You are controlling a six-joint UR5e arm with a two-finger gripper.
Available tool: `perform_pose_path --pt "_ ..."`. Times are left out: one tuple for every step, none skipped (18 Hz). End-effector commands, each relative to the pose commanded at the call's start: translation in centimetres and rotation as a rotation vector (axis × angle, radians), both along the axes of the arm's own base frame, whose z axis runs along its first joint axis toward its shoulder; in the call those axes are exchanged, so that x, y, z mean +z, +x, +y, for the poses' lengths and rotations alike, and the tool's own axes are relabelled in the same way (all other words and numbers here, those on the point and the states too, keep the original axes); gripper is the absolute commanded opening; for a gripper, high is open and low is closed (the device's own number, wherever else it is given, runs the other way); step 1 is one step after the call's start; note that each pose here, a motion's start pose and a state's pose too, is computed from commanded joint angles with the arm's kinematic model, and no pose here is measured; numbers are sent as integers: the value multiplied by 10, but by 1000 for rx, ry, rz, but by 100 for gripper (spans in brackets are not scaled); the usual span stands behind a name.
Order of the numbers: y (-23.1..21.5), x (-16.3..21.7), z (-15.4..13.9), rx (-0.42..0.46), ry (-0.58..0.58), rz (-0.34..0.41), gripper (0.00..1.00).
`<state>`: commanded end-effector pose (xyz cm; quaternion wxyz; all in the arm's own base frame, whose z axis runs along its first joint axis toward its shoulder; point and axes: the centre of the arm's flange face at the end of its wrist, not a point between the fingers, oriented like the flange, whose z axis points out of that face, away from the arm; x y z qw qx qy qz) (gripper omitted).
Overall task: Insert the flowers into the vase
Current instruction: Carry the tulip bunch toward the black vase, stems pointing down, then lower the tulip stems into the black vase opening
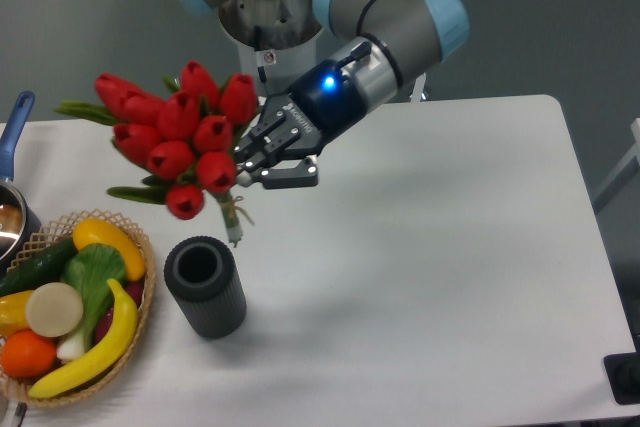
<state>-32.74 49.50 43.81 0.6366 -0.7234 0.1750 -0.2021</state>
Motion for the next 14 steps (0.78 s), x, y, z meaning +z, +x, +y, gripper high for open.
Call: perform_pose_path --pt "0 -1 6 -9 -1 1 18" --pt "2 -4 12 -19 -4 -1 19" --pt "1 -7 17 -25 -7 -3 19" --pt "2 -11 19 -30 -8 -6 19" --pt "5 -16 24 -39 -13 -13 19" --pt "5 -19 25 -41 -17 -16 19" --pt "6 -20 26 -43 -18 -19 19" --pt "6 -23 27 -45 -23 -25 19" --pt "6 -27 27 -44 -27 -29 19" --pt "7 -30 27 -44 -33 -35 19" --pt "8 -36 27 -45 -40 -43 19" --pt "9 -40 26 -45 -45 -49 19" --pt "10 -41 26 -46 -48 -53 19" --pt "13 -43 28 -51 -52 -54 19"
